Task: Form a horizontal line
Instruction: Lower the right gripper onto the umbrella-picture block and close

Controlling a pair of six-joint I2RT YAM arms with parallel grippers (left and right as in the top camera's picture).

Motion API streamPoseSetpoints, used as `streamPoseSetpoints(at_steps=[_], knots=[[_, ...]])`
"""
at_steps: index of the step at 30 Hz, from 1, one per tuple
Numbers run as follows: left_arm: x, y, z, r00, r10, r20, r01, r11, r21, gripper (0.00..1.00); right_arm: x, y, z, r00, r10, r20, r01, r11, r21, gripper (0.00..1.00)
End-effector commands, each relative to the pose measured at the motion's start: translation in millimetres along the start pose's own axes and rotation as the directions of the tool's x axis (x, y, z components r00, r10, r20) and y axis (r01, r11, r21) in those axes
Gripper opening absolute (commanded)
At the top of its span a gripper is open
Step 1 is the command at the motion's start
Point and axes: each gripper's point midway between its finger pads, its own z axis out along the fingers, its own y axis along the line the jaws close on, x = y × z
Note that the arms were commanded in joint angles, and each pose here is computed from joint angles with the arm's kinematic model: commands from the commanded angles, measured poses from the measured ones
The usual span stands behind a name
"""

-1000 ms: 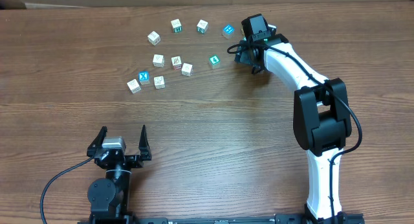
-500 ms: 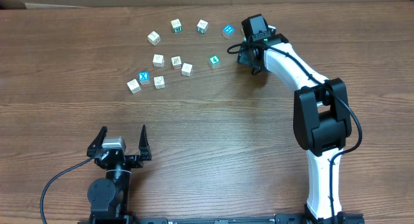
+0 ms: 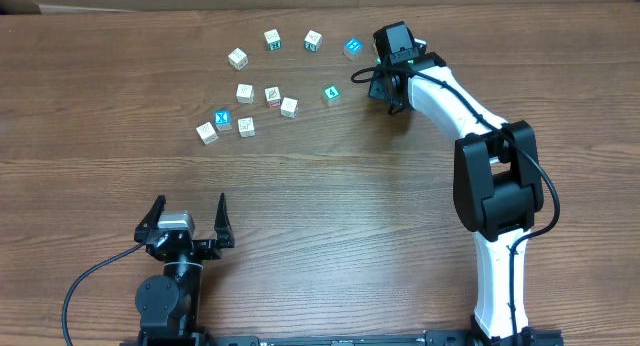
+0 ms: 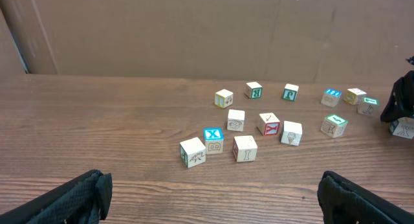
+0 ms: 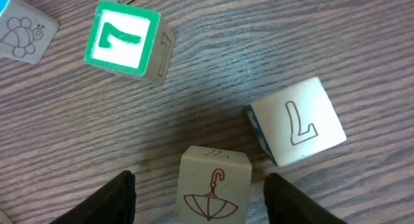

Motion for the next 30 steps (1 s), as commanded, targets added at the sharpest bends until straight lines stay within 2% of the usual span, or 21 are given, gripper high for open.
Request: streamPoseSetpoints(at_steps=[1, 6, 8, 25, 30], knots=[[-1, 0, 0, 1.0, 0.019, 0.01, -0.019, 1.0, 0.0, 1.0, 2, -4, 6, 1.0, 0.0, 0.0, 0.0, 1.0, 0.014, 0.58], [-1, 0, 0, 1.0, 0.019, 0.009, -0.019, 1.0, 0.0, 0.99, 0, -3, 6, 0.999, -0.038, 0.009, 0.037, 0.999, 0.01, 0.57], [-1, 0, 0, 1.0, 0.019, 0.009, -0.019, 1.0, 0.0, 0.99, -1, -3, 6, 0.999, -0.05, 0.012, 0.05, 0.999, 0.008, 0.54], [-1, 0, 0, 1.0, 0.019, 0.01, -0.019, 1.0, 0.0, 1.0, -5, -13, 16, 0.999, -0.041, 0.033, 0.039, 0.998, 0.049, 0.53], [-1, 0, 0, 1.0, 0.019, 0.01, -0.019, 1.0, 0.0, 0.99, -4, -12, 17, 0.999, -0.041, 0.029, 0.039, 0.998, 0.045, 0.42]])
